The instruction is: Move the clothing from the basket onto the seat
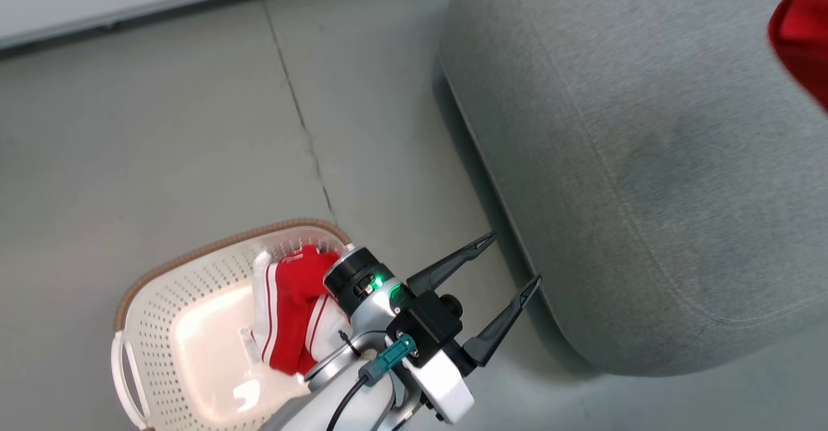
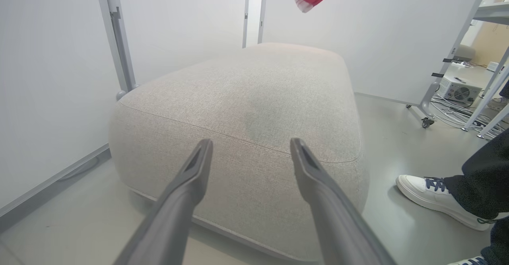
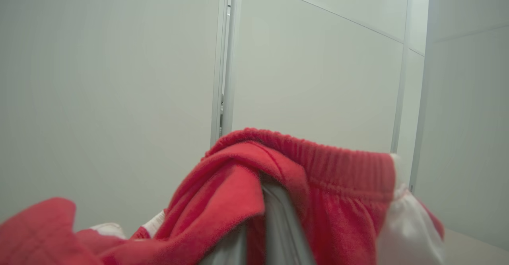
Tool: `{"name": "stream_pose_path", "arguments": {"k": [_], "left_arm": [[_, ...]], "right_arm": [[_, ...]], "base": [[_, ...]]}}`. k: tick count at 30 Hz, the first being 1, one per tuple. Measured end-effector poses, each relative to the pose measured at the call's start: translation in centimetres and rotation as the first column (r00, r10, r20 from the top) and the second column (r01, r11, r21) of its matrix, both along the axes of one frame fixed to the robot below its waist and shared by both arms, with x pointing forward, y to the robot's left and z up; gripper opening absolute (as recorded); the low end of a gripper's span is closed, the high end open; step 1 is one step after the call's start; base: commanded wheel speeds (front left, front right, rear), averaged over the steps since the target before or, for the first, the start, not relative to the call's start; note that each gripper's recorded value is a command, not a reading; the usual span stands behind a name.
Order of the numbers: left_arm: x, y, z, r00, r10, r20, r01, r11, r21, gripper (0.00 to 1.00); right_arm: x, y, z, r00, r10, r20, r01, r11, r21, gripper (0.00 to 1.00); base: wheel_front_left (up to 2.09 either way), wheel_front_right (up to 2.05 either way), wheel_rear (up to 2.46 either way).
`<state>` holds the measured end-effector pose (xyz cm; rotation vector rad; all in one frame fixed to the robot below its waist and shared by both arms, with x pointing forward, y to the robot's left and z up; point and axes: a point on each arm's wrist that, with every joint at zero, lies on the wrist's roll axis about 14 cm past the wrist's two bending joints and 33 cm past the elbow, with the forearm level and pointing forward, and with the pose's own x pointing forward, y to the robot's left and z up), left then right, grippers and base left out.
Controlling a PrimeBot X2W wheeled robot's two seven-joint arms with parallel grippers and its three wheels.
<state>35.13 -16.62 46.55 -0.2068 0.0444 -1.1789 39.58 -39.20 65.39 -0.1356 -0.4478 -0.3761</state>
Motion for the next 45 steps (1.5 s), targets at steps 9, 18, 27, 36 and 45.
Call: {"name": "stream_pose_path", "arguments": {"k": [9, 18, 27, 36, 45], "left_arm": [[3.0, 0.1, -3.2, 0.999, 0.011, -0.031, -0.01, 1.0, 0.008, 1.0], [5.1, 0.8, -6.3, 0.996, 0.04, -0.074, -0.039, 0.999, 0.019, 1.0], [6.0, 1.9, -8.5, 0.991, 0.078, -0.106, -0.074, 0.996, 0.046, 1.0], [6.6, 2.4, -9.2, 0.988, 0.103, -0.116, -0.097, 0.994, 0.055, 1.0], [6.8, 2.5, -9.5, 0.987, 0.109, -0.116, -0.102, 0.993, 0.061, 1.0]], "right_arm": [[7.1, -1.7, 1.3, 0.999, 0.016, -0.052, -0.023, 0.988, -0.152, 0.0], [13.3, -4.5, -3.4, 0.983, -0.039, -0.177, 0.009, 0.987, -0.162, 0.0], [15.3, -7.8, -12.9, 0.902, -0.111, -0.416, 0.08, 0.993, -0.091, 0.0], [15.0, -8.2, -19.0, 0.823, -0.111, -0.556, 0.105, 0.994, -0.043, 0.0], [14.7, -6.0, -24.0, 0.734, -0.043, -0.678, 0.042, 0.999, -0.017, 0.0]], "base": [[0.0, 0.0, 0.0], [0.0, 0.0, 0.0], [0.0, 0.0, 0.0], [0.0, 0.0, 0.0], [0.0, 0.0, 0.0]]}}
